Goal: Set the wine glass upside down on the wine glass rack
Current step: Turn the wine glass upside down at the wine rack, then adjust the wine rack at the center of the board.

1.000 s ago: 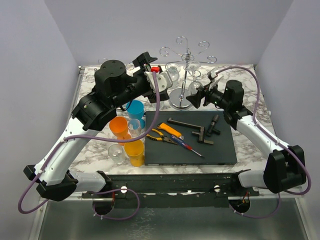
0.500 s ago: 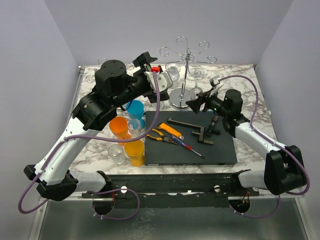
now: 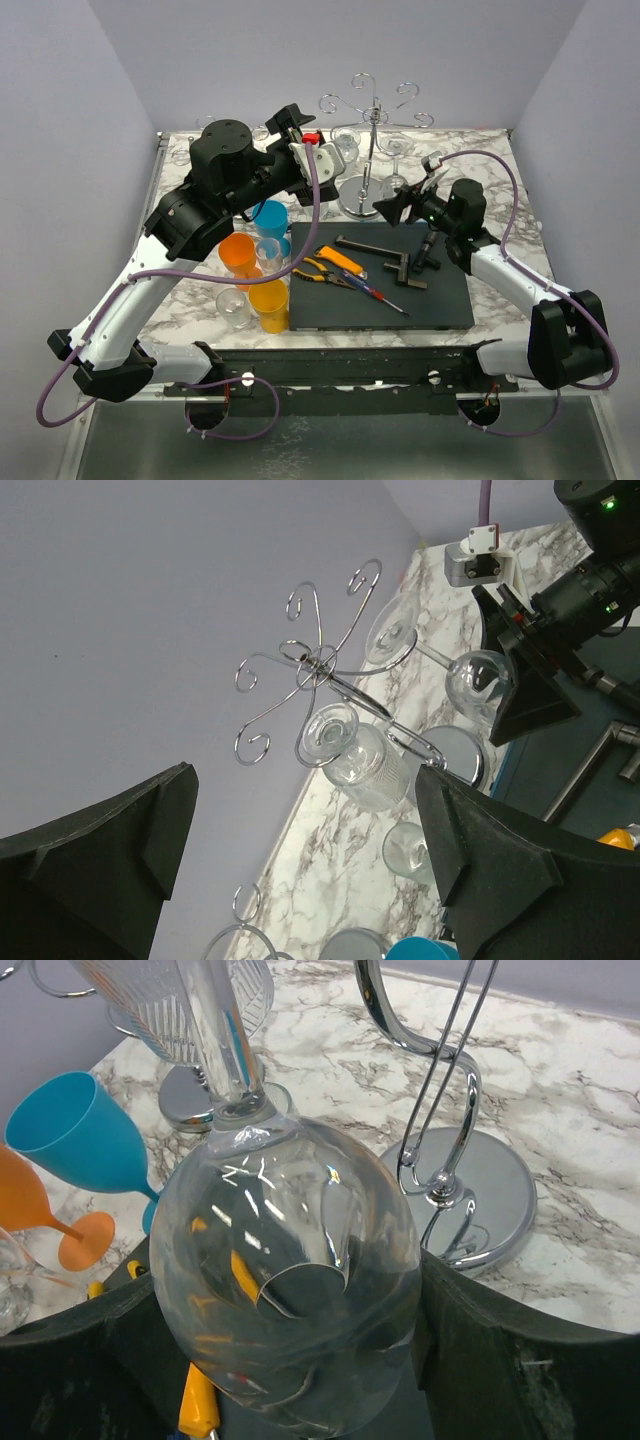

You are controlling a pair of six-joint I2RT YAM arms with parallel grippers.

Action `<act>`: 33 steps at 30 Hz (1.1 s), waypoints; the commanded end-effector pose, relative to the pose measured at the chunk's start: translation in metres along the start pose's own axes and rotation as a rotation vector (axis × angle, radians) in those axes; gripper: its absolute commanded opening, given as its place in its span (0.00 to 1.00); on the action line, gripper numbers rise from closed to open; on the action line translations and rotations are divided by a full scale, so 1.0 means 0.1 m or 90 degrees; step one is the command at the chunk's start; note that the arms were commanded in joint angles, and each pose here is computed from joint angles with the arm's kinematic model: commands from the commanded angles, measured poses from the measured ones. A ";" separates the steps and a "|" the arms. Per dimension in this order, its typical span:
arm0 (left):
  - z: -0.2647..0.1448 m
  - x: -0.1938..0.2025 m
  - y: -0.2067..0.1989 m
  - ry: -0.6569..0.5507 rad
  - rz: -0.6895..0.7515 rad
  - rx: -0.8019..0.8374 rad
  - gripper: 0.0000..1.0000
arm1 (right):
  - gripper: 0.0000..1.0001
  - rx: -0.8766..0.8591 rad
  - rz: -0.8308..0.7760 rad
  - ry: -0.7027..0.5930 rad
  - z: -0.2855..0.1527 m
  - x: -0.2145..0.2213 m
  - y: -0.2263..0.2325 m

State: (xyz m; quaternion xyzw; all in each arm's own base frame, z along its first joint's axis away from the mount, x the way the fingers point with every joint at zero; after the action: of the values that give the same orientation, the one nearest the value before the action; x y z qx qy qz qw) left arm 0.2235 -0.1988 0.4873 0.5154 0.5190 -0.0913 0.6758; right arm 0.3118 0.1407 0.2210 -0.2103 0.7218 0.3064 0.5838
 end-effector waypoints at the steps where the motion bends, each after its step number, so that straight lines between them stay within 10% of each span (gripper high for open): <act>1: -0.02 -0.06 0.02 -0.010 -0.020 -0.009 0.99 | 0.82 0.010 0.001 0.023 -0.05 0.01 0.01; 10: 0.07 -0.03 0.02 0.004 -0.049 -0.013 0.99 | 0.96 0.039 -0.016 0.029 -0.16 -0.09 0.02; 33: 0.62 0.04 0.13 0.083 -0.300 -0.113 0.93 | 0.87 0.224 0.007 -0.042 -0.90 -1.53 0.32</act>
State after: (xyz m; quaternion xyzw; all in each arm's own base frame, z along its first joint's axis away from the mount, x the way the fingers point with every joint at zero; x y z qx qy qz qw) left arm 0.2605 -0.2332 0.4906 0.3920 0.6250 -0.1516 0.6578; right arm 0.2570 0.1055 0.3692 -0.1498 0.7162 0.2288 0.6421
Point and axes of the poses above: each gripper's point midway between its finger pads, its own z axis out along the fingers, its own y axis along the line the jaws close on, x = y × z, the point moved 8 cm from there along -z, back along the fingers, and after that the axes turned 2 degrees about -z, right-handed, at the moved point
